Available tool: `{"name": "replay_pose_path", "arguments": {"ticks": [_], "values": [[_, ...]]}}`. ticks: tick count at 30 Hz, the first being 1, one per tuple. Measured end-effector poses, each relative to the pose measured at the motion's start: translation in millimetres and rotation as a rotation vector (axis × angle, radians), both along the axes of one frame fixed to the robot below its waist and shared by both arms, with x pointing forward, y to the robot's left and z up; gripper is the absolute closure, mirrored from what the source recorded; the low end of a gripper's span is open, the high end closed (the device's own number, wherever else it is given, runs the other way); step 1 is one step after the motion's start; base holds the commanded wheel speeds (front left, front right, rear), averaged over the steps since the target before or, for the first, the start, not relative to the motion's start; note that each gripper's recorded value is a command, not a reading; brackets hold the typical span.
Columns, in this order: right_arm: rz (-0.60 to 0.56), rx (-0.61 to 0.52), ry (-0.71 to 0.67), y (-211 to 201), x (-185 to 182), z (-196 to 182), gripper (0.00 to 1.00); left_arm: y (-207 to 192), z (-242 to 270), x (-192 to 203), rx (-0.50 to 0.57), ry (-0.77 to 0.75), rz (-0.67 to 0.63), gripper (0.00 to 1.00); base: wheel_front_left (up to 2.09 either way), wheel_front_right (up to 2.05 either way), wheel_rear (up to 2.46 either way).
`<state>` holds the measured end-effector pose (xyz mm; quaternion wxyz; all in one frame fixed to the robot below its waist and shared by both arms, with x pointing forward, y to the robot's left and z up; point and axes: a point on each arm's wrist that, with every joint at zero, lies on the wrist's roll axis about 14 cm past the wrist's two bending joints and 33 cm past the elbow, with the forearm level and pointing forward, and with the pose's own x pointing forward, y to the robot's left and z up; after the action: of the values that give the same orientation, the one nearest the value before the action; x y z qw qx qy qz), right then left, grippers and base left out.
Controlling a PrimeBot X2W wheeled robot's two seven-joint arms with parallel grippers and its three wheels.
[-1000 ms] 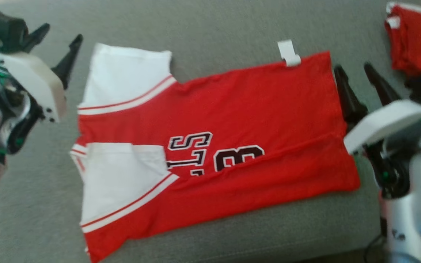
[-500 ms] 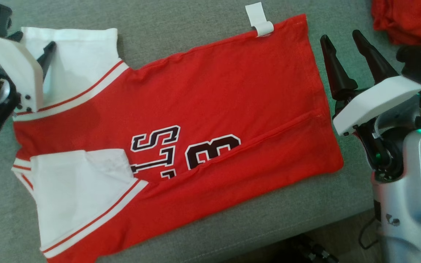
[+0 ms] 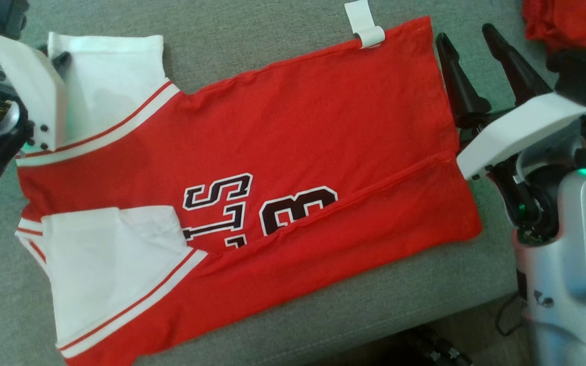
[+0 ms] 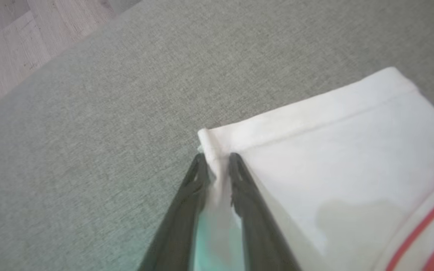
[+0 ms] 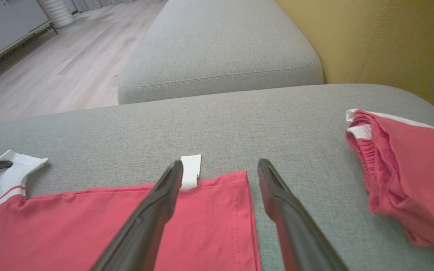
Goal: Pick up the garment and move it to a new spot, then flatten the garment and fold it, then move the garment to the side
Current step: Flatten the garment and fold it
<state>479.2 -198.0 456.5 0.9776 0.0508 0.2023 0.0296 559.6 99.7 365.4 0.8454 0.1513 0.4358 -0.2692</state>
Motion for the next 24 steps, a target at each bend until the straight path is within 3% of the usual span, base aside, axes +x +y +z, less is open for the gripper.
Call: {"name": "replay_pose_path", "arguments": {"ticks": [1, 2, 7, 17, 24], "values": [[0.004, -0.002, -0.003, 1, 1, 1, 0.0, -1, 0, -1, 0.0, 0.002, -0.004, 0.79, 0.0, 0.0, 0.0], [0.007, -0.005, -0.005, 2, 3, 2, 0.0, -2, 0, -2, -0.002, 0.002, -0.008, 1.0, 0.0, 0.0, 0.0], [0.039, -0.032, 0.043, 4, 5, -7, 0.0, -2, 4, -1, -0.026, -0.02, -0.001, 1.0, 0.0, 0.0, 0.0], [0.101, -0.223, 0.249, -23, 37, -29, 0.0, -8, 34, 1, -0.134, -0.167, 0.011, 1.0, 0.0, 0.0, 0.0], [0.144, -0.225, 0.443, -20, 36, -68, 0.0, -6, 48, -7, -0.169, -0.214, 0.005, 1.0, 0.0, 0.0, 0.0]]}}
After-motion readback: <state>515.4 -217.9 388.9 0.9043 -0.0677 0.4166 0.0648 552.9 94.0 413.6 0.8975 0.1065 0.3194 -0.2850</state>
